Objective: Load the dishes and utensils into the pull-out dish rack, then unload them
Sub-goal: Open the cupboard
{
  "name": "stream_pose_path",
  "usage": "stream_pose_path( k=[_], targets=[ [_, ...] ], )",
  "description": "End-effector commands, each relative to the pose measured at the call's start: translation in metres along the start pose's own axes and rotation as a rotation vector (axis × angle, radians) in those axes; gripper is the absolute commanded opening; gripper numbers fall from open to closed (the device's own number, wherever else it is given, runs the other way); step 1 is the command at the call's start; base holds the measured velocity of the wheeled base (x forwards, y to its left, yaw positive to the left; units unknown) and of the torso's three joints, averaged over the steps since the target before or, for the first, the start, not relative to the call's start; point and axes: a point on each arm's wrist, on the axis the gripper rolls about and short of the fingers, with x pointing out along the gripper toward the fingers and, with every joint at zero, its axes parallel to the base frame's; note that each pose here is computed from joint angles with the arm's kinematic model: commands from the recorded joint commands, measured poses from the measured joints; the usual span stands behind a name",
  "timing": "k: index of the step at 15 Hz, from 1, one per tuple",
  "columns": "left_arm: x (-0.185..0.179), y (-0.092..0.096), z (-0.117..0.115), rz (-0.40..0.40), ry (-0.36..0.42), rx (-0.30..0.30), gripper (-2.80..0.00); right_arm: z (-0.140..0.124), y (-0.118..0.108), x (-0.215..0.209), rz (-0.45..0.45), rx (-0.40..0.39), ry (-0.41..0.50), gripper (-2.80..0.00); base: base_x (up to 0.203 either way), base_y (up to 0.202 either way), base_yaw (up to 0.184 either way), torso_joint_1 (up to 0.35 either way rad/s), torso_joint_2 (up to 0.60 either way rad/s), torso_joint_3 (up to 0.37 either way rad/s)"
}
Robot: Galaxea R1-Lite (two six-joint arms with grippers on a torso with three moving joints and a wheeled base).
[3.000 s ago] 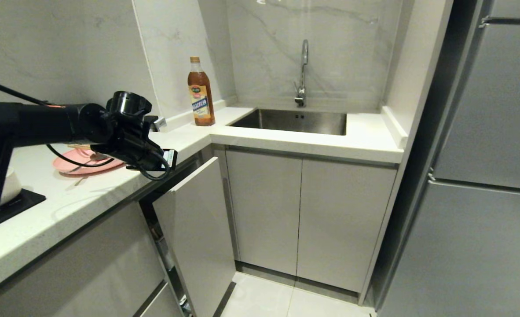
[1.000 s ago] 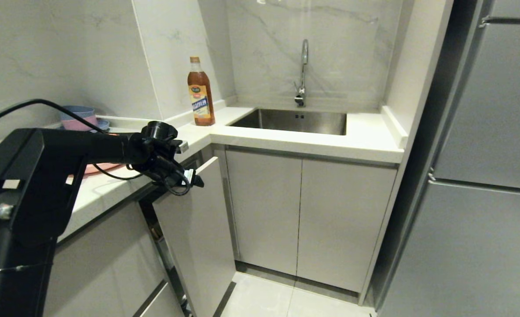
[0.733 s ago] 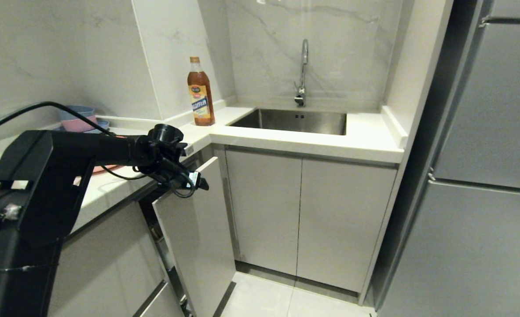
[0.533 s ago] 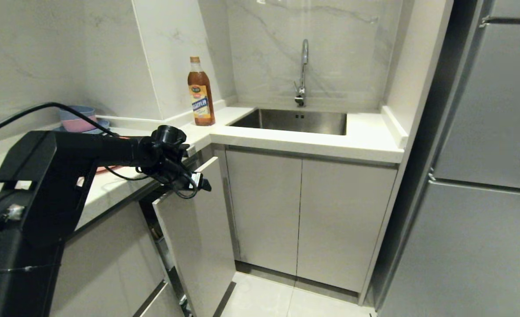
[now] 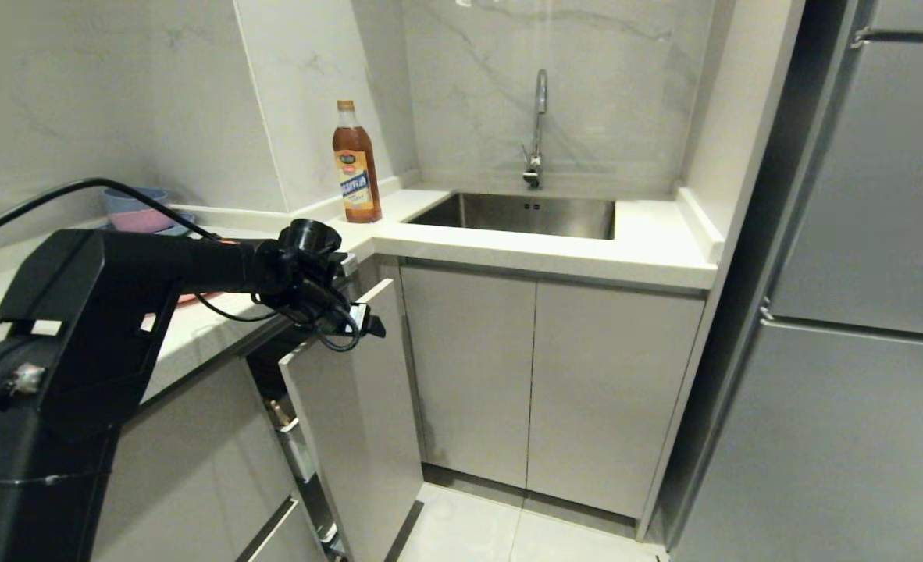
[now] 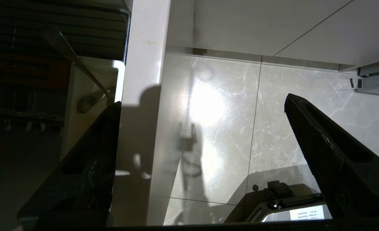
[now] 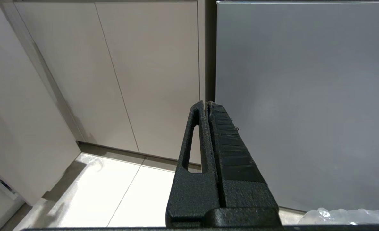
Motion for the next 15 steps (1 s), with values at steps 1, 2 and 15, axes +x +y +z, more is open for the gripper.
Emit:
stream_pose_path(
  k=[1,2,15],
  targets=[
    [-0.004,-0.006,0.002,-0.007,-0.009,0.010,0.00,-0.001,0.000,0.000,0.002,0.000,0.004,-2.80,0.000,0.000,0.000,0.000,0.00,0.000],
    [-0.005,-0.008,0.002,-0.011,-0.009,0.014,0.00,-0.001,0.000,0.000,0.000,0.000,0.002,-2.80,0.000,0.000,0.000,0.000,0.00,0.000],
    [-0.013,-0.049,0.004,-0.069,-0.016,0.047,0.00,-0.001,0.000,0.000,0.000,0.000,0.002,-2.80,0.000,0.000,0.000,0.000,0.00,0.000]
  ],
)
